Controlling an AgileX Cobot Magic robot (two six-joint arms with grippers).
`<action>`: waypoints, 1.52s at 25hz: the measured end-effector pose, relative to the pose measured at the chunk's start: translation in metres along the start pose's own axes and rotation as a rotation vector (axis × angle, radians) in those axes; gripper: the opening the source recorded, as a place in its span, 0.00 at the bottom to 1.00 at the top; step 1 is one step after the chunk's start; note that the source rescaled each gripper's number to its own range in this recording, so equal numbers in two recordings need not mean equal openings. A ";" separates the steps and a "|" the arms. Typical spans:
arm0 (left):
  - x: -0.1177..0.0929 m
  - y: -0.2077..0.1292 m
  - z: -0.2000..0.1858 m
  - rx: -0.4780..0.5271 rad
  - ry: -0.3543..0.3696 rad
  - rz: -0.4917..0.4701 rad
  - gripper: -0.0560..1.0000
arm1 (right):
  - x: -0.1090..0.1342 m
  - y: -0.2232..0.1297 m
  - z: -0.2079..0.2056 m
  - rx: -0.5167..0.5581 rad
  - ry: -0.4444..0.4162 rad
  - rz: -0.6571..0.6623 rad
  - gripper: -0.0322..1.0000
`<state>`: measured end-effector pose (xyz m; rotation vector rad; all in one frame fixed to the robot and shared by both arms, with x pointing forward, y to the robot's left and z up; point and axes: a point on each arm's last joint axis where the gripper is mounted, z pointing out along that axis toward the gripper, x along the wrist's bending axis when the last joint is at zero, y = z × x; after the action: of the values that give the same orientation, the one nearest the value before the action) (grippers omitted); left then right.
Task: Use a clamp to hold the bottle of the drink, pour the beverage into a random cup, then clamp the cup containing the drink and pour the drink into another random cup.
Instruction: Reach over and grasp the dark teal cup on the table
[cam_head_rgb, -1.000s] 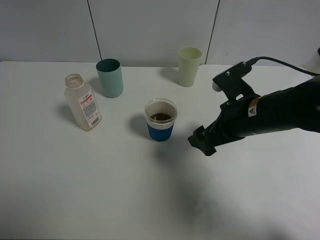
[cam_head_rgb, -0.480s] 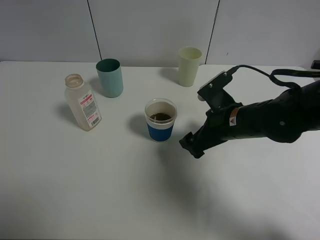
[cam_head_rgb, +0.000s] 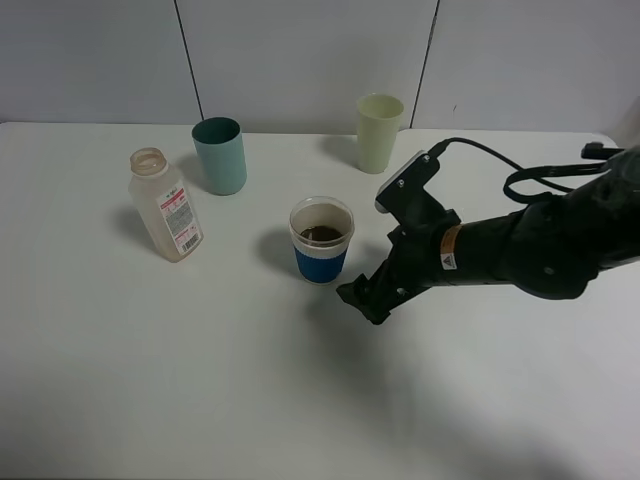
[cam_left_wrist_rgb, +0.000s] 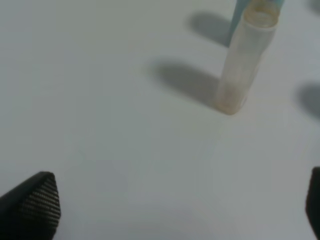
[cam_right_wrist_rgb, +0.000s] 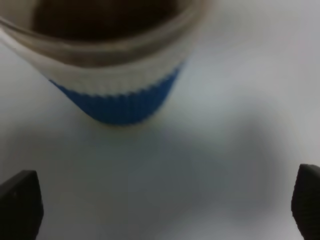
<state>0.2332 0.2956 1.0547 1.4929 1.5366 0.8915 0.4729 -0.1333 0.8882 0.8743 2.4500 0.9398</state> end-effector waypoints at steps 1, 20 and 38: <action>0.000 0.000 0.000 0.000 0.000 0.000 1.00 | 0.001 0.001 0.001 -0.019 0.013 -0.012 1.00; 0.000 0.000 0.000 0.000 0.000 0.000 1.00 | 0.014 -0.008 0.036 -0.235 0.093 -0.137 1.00; 0.000 0.000 0.000 0.000 0.000 0.000 1.00 | 0.013 -0.008 0.057 -0.331 0.088 -0.122 1.00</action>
<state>0.2332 0.2956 1.0547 1.4927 1.5368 0.8914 0.4902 -0.1036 0.8409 0.5743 2.2931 1.3124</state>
